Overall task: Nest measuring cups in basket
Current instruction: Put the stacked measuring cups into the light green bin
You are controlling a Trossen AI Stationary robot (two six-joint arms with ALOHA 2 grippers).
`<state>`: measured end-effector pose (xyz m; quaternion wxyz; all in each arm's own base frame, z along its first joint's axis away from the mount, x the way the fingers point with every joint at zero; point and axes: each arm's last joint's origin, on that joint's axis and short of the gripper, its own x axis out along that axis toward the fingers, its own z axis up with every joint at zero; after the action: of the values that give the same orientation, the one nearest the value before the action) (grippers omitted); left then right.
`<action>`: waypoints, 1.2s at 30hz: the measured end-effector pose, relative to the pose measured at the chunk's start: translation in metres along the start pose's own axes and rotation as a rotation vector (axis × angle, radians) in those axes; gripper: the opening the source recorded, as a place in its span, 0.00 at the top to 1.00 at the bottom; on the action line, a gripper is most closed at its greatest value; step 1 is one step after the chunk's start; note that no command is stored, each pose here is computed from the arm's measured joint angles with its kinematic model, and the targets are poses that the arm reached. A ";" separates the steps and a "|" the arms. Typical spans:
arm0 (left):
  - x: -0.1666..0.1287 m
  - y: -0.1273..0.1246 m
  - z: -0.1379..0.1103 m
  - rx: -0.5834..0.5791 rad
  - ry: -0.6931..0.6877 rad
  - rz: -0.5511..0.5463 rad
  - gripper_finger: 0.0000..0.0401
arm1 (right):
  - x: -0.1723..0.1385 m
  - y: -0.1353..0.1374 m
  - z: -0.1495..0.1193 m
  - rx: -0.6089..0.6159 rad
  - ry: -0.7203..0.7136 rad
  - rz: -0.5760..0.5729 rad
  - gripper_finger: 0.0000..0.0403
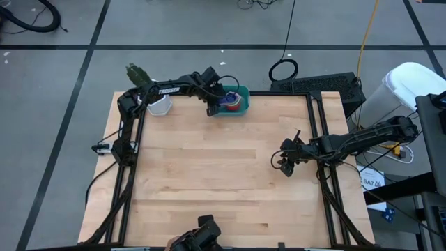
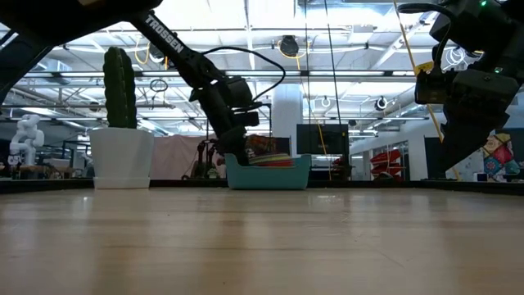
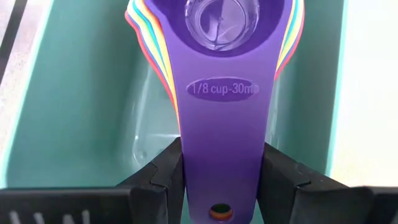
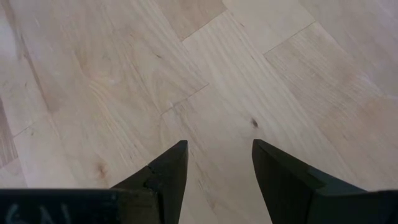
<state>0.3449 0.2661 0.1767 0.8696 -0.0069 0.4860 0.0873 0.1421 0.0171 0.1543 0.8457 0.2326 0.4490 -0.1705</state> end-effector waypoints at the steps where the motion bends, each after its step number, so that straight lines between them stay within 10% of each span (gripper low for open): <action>1: 0.000 0.000 0.000 0.000 0.001 -0.001 0.64 | 0.000 0.000 0.000 0.000 0.000 0.000 0.58; 21: 0.000 0.000 -0.001 -0.013 0.014 0.020 0.65 | 0.000 0.000 0.000 0.000 0.000 0.000 0.58; 36: 0.001 -0.008 0.005 -0.006 0.018 0.045 0.40 | 0.000 0.000 0.000 0.000 0.001 0.000 0.58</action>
<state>0.3510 0.2590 0.1775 0.8631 0.0005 0.4934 0.1080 0.1421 0.0171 0.1543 0.8455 0.2325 0.4494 -0.1705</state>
